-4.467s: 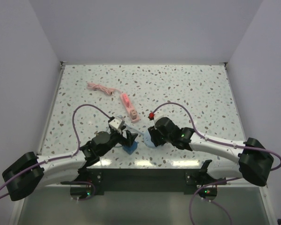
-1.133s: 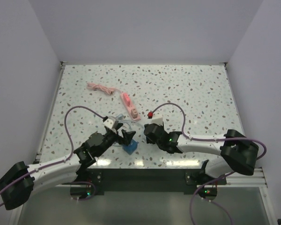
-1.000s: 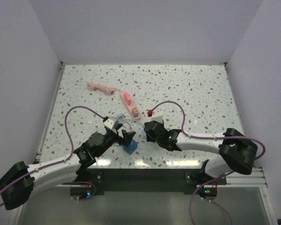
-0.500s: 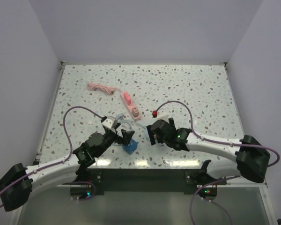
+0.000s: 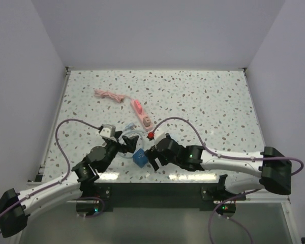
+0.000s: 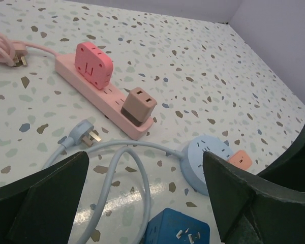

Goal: Insert the plug

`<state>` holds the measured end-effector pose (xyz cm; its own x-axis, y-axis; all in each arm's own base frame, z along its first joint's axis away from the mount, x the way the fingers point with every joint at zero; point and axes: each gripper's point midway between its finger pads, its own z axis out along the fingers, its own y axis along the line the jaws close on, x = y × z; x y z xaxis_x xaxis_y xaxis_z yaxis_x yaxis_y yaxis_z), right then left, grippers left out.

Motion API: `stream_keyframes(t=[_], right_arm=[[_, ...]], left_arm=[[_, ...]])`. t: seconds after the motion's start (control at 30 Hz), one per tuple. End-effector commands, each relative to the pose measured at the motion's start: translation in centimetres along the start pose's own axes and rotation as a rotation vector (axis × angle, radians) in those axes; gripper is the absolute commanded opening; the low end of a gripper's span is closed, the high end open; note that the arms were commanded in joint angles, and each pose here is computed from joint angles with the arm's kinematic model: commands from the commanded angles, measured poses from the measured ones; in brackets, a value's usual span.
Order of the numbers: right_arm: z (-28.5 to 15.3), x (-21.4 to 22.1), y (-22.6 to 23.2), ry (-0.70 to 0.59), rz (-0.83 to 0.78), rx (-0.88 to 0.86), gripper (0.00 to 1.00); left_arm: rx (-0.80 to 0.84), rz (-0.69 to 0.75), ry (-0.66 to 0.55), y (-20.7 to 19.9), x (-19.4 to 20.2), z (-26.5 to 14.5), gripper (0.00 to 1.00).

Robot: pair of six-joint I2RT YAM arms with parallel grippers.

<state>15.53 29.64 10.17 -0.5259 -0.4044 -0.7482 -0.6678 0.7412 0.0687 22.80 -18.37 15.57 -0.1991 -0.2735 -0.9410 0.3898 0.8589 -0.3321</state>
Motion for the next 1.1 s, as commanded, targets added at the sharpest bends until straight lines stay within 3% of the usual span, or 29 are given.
stream_keyframes(t=[0.0, 0.43, 0.77, 0.87, 0.9, 1.07], right_arm=[[1.1, -2.9, 3.3, -0.062, -0.021, -0.114, 0.91], [4.5, -3.7, 6.6, -0.039, -0.038, -0.198, 0.92], [7.3, -1.9, 6.9, 0.022, -0.051, -0.176, 0.92], [7.7, -1.5, 7.0, 0.039, -0.055, -0.177, 0.77], [7.8, -1.4, 7.0, 0.049, -0.057, -0.176, 0.63], [7.0, -3.1, 6.9, 0.014, -0.06, -0.173, 0.37]], left_arm=[[-0.084, -0.054, -0.041, 1.5, -0.9, -0.4, 1.0], [-0.111, -0.097, -0.092, 2.5, -1.4, -1.3, 1.0], [-0.116, -0.102, -0.108, 2.9, -1.4, -1.6, 1.0], [-0.116, -0.098, -0.112, 3.0, -1.3, -1.7, 1.0], [-0.122, -0.096, -0.11, 3.1, -1.1, -1.6, 1.0], [-0.134, -0.092, -0.126, 3.5, -1.1, -1.7, 1.0]])
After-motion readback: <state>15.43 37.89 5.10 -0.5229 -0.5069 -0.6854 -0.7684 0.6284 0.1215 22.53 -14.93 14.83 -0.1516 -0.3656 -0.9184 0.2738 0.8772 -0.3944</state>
